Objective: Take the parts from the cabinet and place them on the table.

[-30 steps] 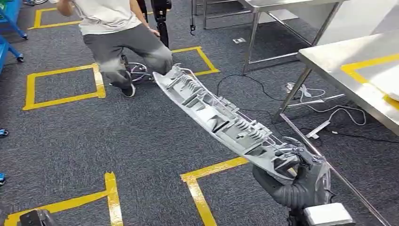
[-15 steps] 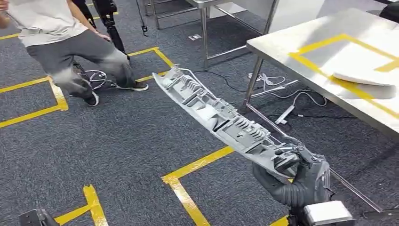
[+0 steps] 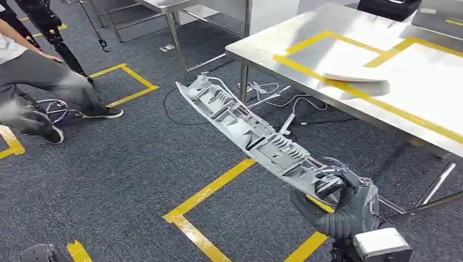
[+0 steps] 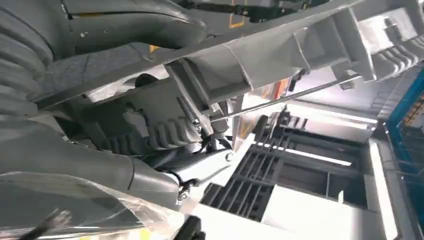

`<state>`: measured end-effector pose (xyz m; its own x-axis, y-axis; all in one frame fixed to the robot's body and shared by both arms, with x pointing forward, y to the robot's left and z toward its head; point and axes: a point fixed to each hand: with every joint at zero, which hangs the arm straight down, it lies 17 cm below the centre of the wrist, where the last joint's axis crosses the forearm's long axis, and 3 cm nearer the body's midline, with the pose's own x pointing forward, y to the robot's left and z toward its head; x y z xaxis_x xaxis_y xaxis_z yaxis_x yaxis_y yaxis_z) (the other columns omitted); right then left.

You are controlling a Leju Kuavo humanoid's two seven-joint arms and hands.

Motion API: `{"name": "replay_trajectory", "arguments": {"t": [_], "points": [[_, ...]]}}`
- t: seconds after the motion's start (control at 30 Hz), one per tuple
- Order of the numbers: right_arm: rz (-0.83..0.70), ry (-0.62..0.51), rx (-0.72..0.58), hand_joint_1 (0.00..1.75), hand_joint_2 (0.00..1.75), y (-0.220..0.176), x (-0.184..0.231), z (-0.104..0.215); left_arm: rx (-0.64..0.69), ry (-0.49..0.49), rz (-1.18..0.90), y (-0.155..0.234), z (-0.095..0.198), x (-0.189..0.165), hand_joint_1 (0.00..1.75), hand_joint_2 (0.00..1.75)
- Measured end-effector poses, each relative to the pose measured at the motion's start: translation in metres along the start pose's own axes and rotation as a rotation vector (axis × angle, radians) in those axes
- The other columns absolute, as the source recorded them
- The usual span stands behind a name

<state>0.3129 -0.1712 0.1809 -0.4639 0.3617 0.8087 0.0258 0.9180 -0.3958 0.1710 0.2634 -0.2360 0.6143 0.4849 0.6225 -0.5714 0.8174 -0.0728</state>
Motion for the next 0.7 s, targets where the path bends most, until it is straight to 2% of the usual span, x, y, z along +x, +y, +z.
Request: {"name": "replay_trajectory", "arguments": {"t": [0.7], "points": [[0.025, -0.019, -0.020, 1.75, 1.75, -0.0026, 0.0035, -0.0034, -0.010, 0.004, -0.012, -0.0014, 0.0016, -0.0029, 0.00, 0.00]]}}
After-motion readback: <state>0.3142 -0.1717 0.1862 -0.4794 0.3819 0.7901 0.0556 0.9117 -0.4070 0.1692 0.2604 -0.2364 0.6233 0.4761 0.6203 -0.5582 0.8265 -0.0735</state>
